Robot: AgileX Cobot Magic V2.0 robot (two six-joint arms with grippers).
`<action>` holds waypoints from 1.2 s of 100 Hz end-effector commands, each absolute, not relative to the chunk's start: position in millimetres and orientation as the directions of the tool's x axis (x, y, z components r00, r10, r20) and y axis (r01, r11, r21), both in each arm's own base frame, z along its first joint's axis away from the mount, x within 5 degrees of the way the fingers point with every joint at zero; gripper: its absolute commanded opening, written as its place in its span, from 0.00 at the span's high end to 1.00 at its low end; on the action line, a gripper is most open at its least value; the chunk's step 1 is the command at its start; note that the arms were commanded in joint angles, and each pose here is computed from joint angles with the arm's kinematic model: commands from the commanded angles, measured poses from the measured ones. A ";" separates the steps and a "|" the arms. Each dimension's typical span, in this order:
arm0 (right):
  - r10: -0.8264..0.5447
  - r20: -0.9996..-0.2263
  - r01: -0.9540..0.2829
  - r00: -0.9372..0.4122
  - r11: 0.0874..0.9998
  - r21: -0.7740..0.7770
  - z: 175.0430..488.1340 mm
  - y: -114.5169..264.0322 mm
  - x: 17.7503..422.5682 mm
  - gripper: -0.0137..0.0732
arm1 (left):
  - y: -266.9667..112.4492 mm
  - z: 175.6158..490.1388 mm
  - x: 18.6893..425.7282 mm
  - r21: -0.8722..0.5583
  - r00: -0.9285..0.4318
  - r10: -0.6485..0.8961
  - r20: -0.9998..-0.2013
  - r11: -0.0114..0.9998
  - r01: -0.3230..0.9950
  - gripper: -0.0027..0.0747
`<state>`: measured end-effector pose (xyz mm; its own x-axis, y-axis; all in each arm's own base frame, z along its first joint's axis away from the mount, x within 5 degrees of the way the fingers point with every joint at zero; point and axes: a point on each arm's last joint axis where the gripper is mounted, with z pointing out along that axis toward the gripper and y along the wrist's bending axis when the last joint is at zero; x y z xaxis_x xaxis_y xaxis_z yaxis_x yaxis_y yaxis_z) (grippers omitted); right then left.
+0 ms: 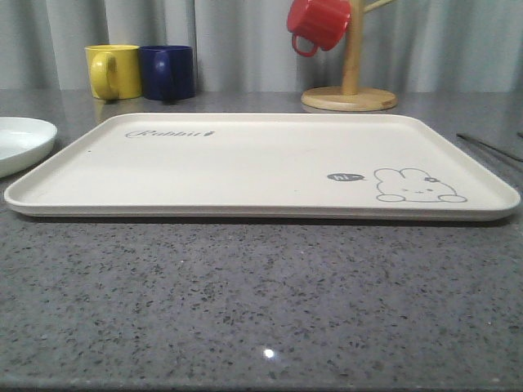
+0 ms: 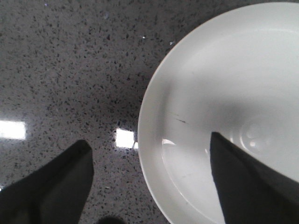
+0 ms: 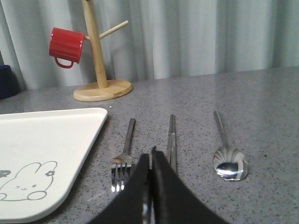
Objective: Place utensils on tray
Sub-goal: 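Lower the left gripper over the white plate and grasp its rim, then lift the white plate with the left gripper and lower it onto the tray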
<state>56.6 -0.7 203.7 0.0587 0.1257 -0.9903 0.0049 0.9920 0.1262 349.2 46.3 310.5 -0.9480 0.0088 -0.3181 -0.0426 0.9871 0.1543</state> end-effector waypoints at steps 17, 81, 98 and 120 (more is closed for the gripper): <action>0.116 -0.978 -0.004 0.173 0.993 0.117 217.7 -0.9 53.4 0.92 | 63.5 302.2 360.0 0.086 -0.946 -0.038 -0.322 0.994 -0.069 0.32; 0.116 -0.978 -0.004 0.173 0.993 0.117 217.7 -0.9 53.4 0.92 | 62.3 271.5 373.8 0.016 -0.968 -0.029 -0.250 0.999 -0.035 0.64; 0.116 -0.978 -0.004 0.173 0.993 0.117 217.7 -0.9 53.4 0.92 | 62.3 272.0 372.8 0.024 -0.970 -0.003 -0.244 1.000 -0.009 0.99; 0.116 -0.978 -0.004 0.173 0.993 0.117 217.7 -0.9 53.4 0.92 | 74.7 280.1 366.3 0.000 -0.965 -0.028 -0.260 1.000 -0.029 0.99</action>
